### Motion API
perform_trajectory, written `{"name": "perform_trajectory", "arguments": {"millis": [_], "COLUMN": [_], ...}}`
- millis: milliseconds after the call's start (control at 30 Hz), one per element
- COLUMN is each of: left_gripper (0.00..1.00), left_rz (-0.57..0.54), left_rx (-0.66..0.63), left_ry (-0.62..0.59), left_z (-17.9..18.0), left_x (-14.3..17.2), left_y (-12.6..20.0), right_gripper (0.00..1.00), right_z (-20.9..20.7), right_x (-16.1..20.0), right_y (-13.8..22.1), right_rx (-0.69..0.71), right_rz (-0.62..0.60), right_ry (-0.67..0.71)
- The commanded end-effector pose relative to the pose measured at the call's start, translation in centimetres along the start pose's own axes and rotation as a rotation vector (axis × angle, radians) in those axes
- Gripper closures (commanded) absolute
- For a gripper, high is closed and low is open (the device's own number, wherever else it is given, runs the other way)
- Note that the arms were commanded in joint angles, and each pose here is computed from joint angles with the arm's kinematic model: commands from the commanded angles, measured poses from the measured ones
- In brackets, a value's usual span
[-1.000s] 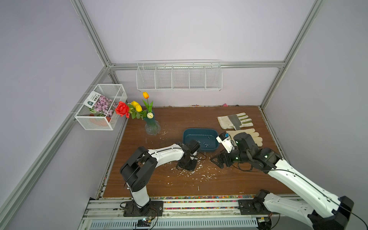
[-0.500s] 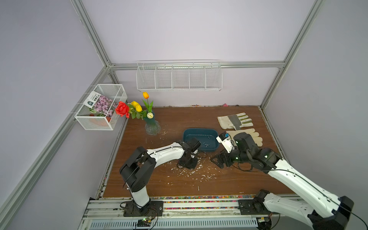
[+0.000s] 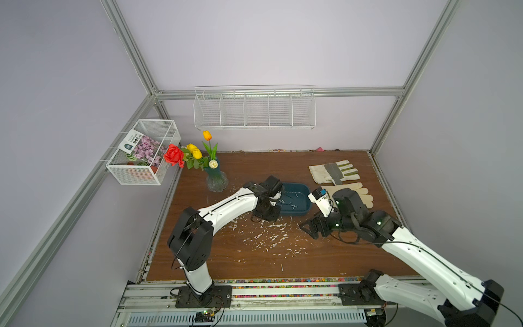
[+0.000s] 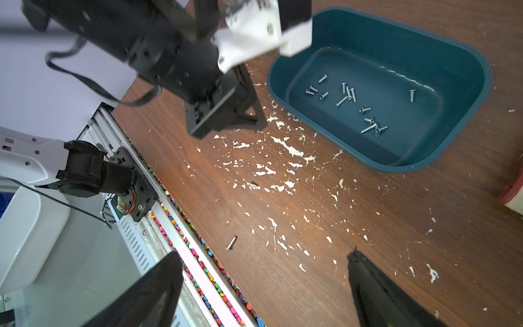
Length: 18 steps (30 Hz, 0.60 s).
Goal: Put the screws on the desktop into the storage box
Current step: Pick up the screw from the center of the board, then place the screw in the storage box.
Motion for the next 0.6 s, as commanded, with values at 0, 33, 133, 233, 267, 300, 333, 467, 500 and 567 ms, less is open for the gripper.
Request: {"name": "perform_trajectory", "arguments": {"millis": [0, 33, 133, 233, 267, 300, 333, 467, 500, 567], "left_gripper": [0.93, 0.93, 0.93, 0.93, 0.92, 0.86, 0.82, 0.63, 0.60, 0.59], "left_rz": [-0.010, -0.021, -0.064, -0.089, -0.090, -0.087, -0.088, -0.097, -0.098, -0.099], "left_rx": [-0.022, -0.033, -0.029, -0.007, -0.004, -0.005, -0.005, -0.009, -0.011, -0.013], "left_ry": [-0.037, -0.038, -0.035, -0.019, -0.024, -0.028, -0.033, -0.038, -0.041, -0.041], "left_z": [0.5, 0.6, 0.8, 1.0, 0.8, 0.8, 0.7, 0.7, 0.7, 0.9], "left_x": [-1.8, -2.6, -5.2, -7.4, -7.9, -8.2, -8.5, -8.8, -8.8, -8.6], "left_y": [1.3, 1.6, 2.3, 2.3, 2.2, 2.1, 2.0, 2.1, 2.2, 2.3], "right_gripper": [0.06, 0.06, 0.06, 0.06, 0.06, 0.06, 0.06, 0.06, 0.06, 0.06], "right_z": [-0.2, -0.2, -0.2, -0.1, -0.1, -0.2, -0.2, -0.3, -0.3, -0.3], "right_x": [0.2, 0.1, 0.1, 0.1, 0.1, 0.1, 0.1, 0.2, 0.2, 0.2], "right_y": [0.3, 0.3, 0.4, 0.5, 0.5, 0.6, 0.6, 0.4, 0.3, 0.2], "right_rx": [0.015, 0.015, 0.015, 0.015, 0.017, 0.019, 0.021, 0.025, 0.025, 0.024], "right_rz": [-0.016, -0.020, -0.021, -0.025, -0.026, -0.028, -0.029, -0.022, -0.018, -0.012], "right_ry": [-0.005, -0.003, -0.002, -0.002, -0.002, 0.000, 0.001, -0.002, -0.003, -0.004]}}
Point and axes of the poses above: each gripper's point midway between its finger pads, its own y axis back along the fingers, its own z axis along the line the jaws close on, x = y × z, the point moved 5 cm from there along y, back along the fingers, and after that the axes turned 7 degrees about y, right-handed, at the moved point
